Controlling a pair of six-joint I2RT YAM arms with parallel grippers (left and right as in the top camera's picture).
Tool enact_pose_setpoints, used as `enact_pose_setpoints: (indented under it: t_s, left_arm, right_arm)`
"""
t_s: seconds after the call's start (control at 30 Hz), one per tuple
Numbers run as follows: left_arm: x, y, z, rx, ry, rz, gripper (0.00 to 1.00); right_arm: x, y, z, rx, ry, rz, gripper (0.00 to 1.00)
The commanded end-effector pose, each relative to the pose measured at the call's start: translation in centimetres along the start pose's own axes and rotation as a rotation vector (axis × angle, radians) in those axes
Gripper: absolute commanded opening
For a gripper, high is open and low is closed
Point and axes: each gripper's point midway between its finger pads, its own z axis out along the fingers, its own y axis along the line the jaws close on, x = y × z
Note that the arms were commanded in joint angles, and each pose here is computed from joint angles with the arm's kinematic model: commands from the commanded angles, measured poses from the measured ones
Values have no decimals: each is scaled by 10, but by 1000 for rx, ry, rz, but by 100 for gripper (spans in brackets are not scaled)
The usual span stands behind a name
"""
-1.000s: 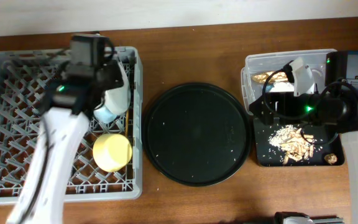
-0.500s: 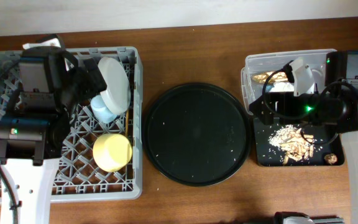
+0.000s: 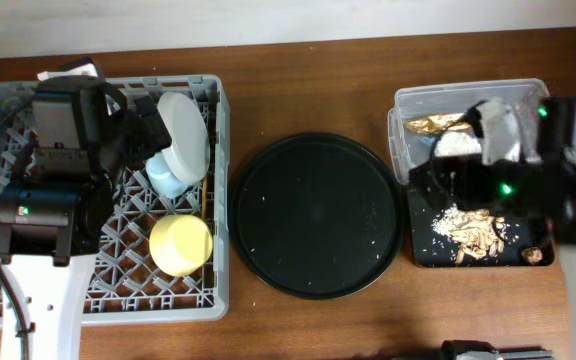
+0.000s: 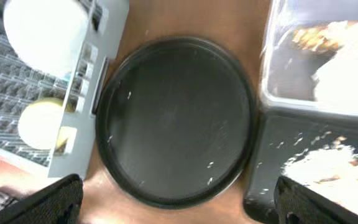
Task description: Sort waste into correct bins and load items into the dishwasher rack
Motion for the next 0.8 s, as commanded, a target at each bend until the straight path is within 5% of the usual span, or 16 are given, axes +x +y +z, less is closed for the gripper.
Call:
enact_pose_setpoints:
  t_s: [0.0,0.13,0.3,0.47,0.77]
  left_arm:
    - [-1,3,0,-16,-4,-3,99]
    - [-1,3,0,-16,-5,-3,99]
    - [-1,3,0,-16,-4,-3,99]
    - [-1,3,0,-16,-4,-3,99]
    - [-1,3,0,-16,-5,-3,99]
  right_arm:
    - [-25,17,-62,105,-312,-154,99]
    - [-53,62,-134,122,-837,-383,99]
    - [-3,53,-148,152,-1219,-431,99]
    - [43,10,-68,209,-1192,-406,99]
    - [69,-33,25,246,-1078,-359,99]
